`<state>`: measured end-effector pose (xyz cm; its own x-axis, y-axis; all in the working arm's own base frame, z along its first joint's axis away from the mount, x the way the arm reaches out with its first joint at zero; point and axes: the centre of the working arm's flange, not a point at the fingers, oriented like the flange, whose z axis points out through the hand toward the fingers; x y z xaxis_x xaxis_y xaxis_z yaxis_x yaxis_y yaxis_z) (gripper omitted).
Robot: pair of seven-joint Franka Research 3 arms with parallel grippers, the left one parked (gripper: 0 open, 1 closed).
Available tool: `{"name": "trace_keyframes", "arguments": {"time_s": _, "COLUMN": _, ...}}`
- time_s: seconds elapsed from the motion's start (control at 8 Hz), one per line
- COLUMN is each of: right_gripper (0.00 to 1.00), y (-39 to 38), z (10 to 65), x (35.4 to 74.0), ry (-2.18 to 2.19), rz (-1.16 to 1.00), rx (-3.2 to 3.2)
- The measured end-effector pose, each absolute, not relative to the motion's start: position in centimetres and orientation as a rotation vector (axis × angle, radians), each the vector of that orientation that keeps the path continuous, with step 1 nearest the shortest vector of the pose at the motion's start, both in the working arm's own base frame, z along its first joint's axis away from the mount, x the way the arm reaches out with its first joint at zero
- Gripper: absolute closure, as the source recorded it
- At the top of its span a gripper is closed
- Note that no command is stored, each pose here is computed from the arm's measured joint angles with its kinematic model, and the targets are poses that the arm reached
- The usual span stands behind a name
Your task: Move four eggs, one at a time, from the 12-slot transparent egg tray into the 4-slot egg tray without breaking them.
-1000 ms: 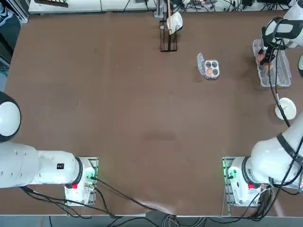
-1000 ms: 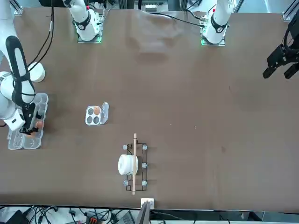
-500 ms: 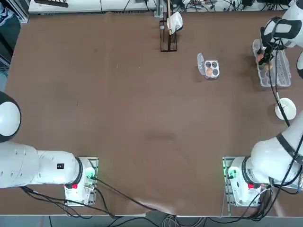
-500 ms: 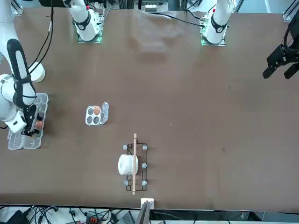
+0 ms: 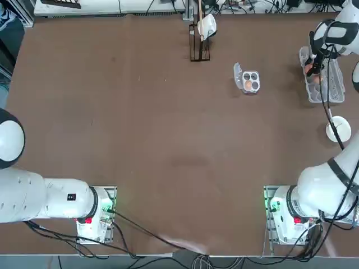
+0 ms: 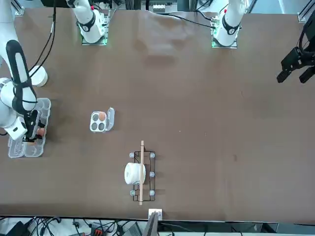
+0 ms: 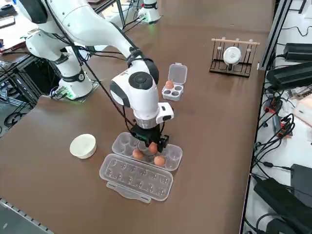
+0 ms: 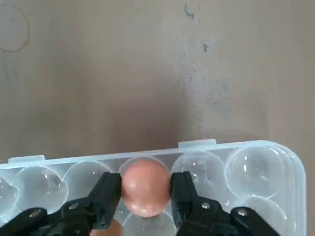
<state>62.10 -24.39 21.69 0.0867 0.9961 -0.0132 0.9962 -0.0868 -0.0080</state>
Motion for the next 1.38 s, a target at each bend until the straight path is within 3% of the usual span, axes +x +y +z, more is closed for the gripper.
{"name": "trace_keyframes", "arguments": {"time_s": 0.62, "right_gripper": 0.42, "y": -25.3, "z": 24.3, "x": 62.1, "ry": 2.116, "rz": -0.026, "rx": 2.388}}
{"name": "trace_keyframes", "arguments": {"time_s": 1.12, "right_gripper": 0.42, "y": -23.6, "z": 31.5, "x": 61.9, "ry": 1.995, "rz": -0.039, "rx": 2.525}}
{"name": "trace_keyframes", "arguments": {"time_s": 1.38, "right_gripper": 0.42, "y": -18.8, "z": 34.9, "x": 61.7, "ry": 1.858, "rz": -0.127, "rx": 2.699}}
